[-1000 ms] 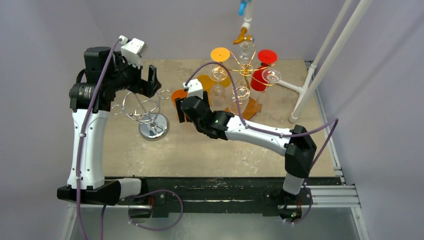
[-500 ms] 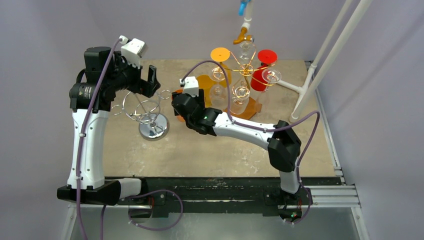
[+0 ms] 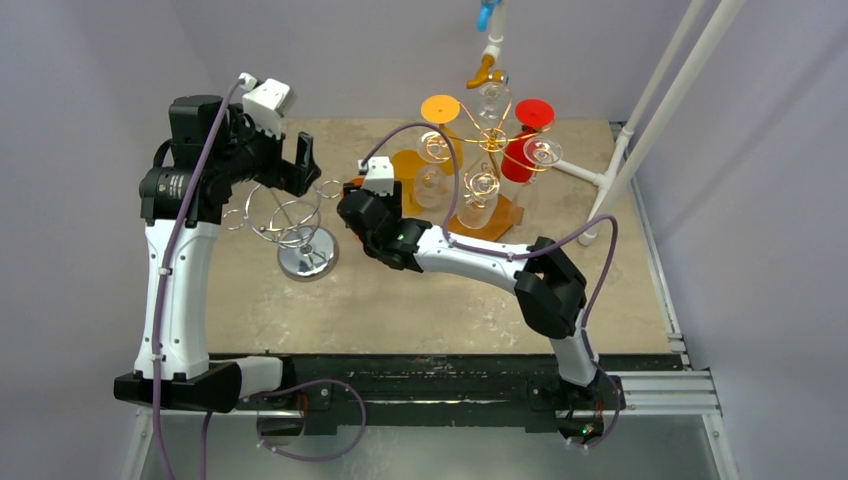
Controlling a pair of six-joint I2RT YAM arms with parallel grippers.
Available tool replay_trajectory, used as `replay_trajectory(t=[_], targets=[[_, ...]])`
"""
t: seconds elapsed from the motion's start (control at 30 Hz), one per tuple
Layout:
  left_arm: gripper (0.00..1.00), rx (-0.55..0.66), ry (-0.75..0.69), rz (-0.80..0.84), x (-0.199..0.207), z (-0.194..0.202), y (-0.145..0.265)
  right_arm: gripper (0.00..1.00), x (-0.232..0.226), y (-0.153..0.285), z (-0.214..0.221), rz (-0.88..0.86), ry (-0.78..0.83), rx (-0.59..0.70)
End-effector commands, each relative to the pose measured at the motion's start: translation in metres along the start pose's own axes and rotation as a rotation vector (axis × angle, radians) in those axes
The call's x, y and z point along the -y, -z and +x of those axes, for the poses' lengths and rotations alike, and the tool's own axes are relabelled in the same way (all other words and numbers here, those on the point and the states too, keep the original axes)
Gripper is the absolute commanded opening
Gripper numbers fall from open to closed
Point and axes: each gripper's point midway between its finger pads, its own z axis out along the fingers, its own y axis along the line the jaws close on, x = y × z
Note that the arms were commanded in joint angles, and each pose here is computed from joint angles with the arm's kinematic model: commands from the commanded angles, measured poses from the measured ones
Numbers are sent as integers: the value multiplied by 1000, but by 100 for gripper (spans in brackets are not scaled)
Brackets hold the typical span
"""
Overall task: Place the wine glass upside down on the wine glass rack
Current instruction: Pick up the wine glass at the center of the board.
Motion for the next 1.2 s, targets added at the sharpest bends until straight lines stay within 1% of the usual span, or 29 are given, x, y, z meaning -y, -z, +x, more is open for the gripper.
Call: replay_trajectory(t=[0.0,0.33,0.7,0.9,1.17], targets=[[100,-2,17,-24,0,4,9,66,-5,-2,-22,11,-81,62],[100,-5,10,-31,-1,9,8,63,-7,-3,-15,-7,-98,55],[100,1,-1,-40,-2,7,11,61,-14,-13,10,-12,-91,6],[100,11,-7,-44,-1,4,16,49,-5,-6,14,1,-97,-2],[100,21,-3,-38,1,2,18,33,6,19,23,-24,-119,-20]])
